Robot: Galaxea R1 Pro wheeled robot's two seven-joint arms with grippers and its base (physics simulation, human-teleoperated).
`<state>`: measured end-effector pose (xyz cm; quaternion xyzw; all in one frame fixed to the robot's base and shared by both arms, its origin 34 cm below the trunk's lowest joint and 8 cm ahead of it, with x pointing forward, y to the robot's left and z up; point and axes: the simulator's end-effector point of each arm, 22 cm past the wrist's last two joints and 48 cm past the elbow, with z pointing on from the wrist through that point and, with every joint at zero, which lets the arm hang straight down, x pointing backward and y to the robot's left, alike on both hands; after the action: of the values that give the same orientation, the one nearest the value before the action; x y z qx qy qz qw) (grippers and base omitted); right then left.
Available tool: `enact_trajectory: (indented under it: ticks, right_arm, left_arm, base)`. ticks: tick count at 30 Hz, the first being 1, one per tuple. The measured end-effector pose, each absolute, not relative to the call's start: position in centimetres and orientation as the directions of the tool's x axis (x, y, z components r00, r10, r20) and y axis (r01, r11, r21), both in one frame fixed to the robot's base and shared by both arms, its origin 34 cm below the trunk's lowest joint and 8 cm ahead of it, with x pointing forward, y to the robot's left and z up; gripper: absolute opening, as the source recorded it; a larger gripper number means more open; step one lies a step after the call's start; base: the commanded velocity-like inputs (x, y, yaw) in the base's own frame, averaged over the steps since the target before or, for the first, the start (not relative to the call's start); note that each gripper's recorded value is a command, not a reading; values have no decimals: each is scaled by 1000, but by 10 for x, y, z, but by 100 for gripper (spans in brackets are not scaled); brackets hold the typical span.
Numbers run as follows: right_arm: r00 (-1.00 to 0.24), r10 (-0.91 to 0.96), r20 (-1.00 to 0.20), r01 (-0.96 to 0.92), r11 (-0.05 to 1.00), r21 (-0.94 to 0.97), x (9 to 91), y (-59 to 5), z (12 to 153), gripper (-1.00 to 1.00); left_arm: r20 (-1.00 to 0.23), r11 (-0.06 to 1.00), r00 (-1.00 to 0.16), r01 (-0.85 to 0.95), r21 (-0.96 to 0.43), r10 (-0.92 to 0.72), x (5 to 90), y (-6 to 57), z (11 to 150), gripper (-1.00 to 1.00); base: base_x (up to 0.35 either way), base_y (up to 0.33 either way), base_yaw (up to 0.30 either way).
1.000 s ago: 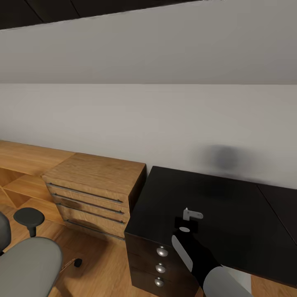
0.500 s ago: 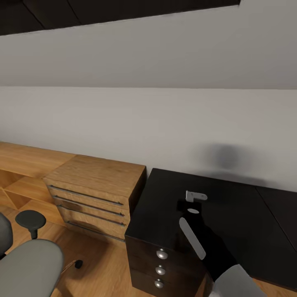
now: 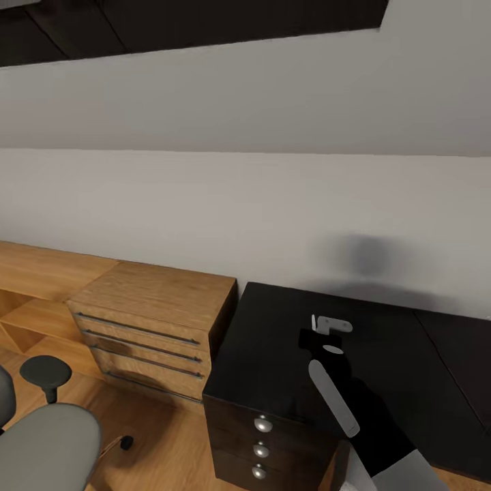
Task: In the bedroom, organize the workspace by keeping the computer under the desk, ensuring the monitor is on the desk, placing the keyboard on the desk next to the monitor, placing the mouse on the desk next to the keyboard, moving the folder from the swivel chair onto the desk next to the mouse, stacking the notebook on top of the folder with the pen on top of the notebook, and positioning the swivel chair next to the desk.
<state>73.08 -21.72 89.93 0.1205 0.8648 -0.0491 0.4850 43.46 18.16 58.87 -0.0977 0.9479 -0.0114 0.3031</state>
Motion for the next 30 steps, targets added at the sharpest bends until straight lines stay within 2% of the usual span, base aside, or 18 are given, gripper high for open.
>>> enact_trajectory:
  ticks: [18,25,30]
  right_arm:
    - [-462,224,-858,346,936,59,733,-261,915,-100]
    - [-450,237,-861,377,924,58,733,-281,918,-100]
    - [-439,244,-865,398,916,56,733,-297,921,-100]
  left_arm:
    - [-584,981,-790,-173,-83,-189,438,182,596,100]
    - [-585,980,-788,-180,-80,-192,439,184,596,100]
    - [-586,980,-786,-183,-80,-194,439,184,597,100]
  base:
    - [-3,0,-247]
    - [-209,-107,-273]
    - [-47,-40,-279]
